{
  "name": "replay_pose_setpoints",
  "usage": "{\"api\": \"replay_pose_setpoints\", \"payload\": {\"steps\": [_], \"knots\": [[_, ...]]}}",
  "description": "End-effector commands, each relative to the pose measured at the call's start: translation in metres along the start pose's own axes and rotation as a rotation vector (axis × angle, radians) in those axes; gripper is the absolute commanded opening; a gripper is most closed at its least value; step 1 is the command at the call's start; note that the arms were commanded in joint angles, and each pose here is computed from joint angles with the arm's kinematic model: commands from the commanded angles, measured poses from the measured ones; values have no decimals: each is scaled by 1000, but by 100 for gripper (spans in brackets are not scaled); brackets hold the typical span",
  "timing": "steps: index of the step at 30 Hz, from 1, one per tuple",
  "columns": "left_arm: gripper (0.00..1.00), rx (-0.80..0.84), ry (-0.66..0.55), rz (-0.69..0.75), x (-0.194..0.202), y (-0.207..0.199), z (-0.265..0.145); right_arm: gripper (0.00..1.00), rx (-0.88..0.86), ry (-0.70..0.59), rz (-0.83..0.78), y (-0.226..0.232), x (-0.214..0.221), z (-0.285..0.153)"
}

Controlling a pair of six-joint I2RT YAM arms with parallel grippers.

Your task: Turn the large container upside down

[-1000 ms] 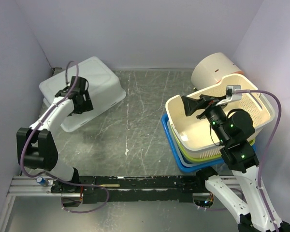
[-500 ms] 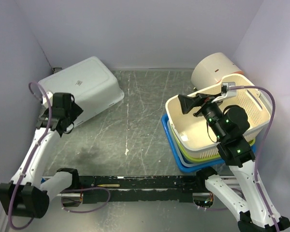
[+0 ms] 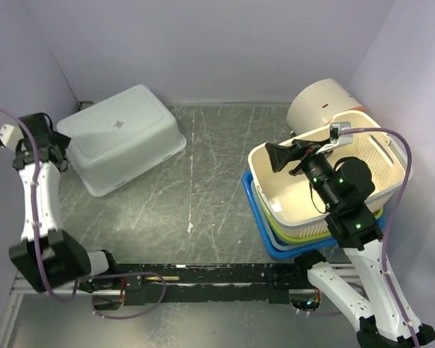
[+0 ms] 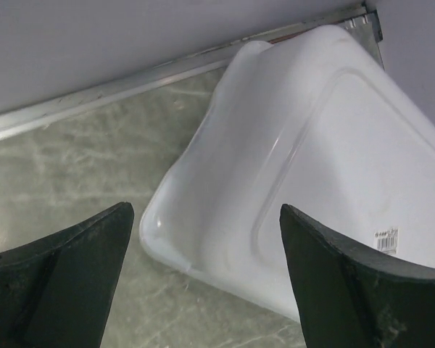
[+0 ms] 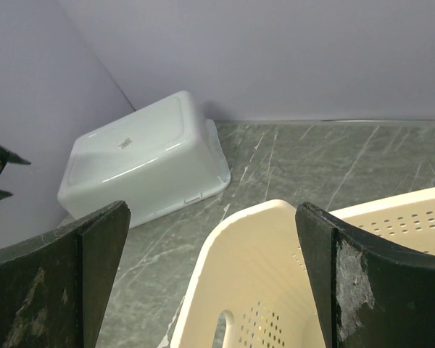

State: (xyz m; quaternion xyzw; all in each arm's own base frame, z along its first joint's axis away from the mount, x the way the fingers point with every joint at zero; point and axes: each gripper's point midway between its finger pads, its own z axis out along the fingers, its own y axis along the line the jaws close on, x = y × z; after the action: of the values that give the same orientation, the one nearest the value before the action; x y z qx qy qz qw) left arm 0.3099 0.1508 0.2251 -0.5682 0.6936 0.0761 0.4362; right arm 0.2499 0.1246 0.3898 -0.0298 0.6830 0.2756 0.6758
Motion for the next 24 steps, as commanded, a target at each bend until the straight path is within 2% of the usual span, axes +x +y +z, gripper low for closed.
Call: {"api": "replay_pose_setpoints", "payload": {"steps": [1, 6, 10, 14, 17, 21, 24], "knots": [[94, 224, 206, 158, 16, -49, 40, 100, -20, -19, -18, 6, -12, -3], [94, 504, 404, 255, 59, -94, 51, 100, -18, -36, -12, 5, -12, -3], [94, 646, 455, 325, 77, -120, 53, 100, -26, -27, -3, 7, -12, 0], [94, 694, 479, 420, 87, -144, 59, 100, -29, -22, 3, 8, -12, 2], [94, 677, 376, 547, 74, -163, 43, 100, -35, -23, 11, 10, -12, 1], [94, 617, 122, 669, 50, -179, -21, 100, -18, -24, 15, 7, -11, -1], [94, 586, 126, 715, 65, -169, -56, 100, -32, -35, 24, 9, -12, 1]]}}
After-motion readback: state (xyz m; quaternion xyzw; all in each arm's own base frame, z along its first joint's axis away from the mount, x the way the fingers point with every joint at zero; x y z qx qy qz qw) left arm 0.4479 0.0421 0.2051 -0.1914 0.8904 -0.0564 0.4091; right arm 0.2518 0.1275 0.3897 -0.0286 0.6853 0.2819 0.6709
